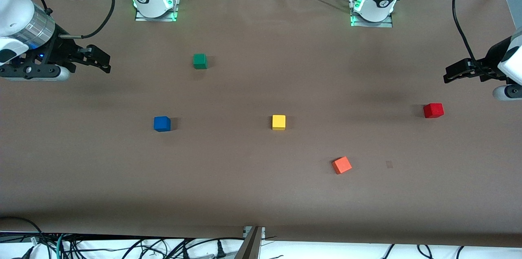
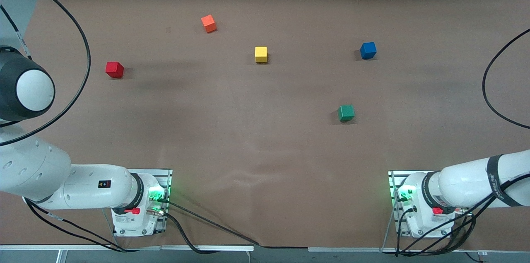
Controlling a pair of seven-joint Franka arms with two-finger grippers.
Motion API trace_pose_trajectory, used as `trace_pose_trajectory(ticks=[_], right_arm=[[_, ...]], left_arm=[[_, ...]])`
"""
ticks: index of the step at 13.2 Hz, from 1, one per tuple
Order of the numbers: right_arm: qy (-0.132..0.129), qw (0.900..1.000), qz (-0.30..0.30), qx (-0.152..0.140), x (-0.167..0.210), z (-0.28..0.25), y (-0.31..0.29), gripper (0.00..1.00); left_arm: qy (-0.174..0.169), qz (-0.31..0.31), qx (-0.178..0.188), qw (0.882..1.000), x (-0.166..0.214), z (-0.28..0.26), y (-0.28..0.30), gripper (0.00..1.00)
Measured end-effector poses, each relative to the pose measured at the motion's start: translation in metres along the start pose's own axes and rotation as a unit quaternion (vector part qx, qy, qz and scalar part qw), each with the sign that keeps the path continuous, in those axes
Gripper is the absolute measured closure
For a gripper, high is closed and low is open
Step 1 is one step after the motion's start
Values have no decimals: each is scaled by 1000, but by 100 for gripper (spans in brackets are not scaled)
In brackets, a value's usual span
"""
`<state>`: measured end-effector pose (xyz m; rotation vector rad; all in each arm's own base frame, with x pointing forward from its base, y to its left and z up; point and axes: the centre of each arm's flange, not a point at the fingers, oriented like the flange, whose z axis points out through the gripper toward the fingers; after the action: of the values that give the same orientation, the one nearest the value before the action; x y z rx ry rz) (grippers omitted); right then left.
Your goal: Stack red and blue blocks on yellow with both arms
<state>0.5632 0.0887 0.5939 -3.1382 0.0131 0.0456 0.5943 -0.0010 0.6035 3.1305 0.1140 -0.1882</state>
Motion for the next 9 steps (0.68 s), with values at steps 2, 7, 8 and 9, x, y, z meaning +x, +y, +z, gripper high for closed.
trace_pose_trajectory(ticks=[2,7,8,9], right_arm=[[-4,1000,1,-1,0,2,1,0],[-6,1000,3,-1,0,3,4,0],[-6,1000,3,-1,0,3,4,0],[-5,1000,3,-1,0,3,4,0]], left_arm=[[0,0,0,1000,0,0,0,0],[0,-1,0,1000,0,0,-1,0],[-1,-1,0,1000,1,1,-1,0],[-2,-2,0,1000,2,3,-3,0]])
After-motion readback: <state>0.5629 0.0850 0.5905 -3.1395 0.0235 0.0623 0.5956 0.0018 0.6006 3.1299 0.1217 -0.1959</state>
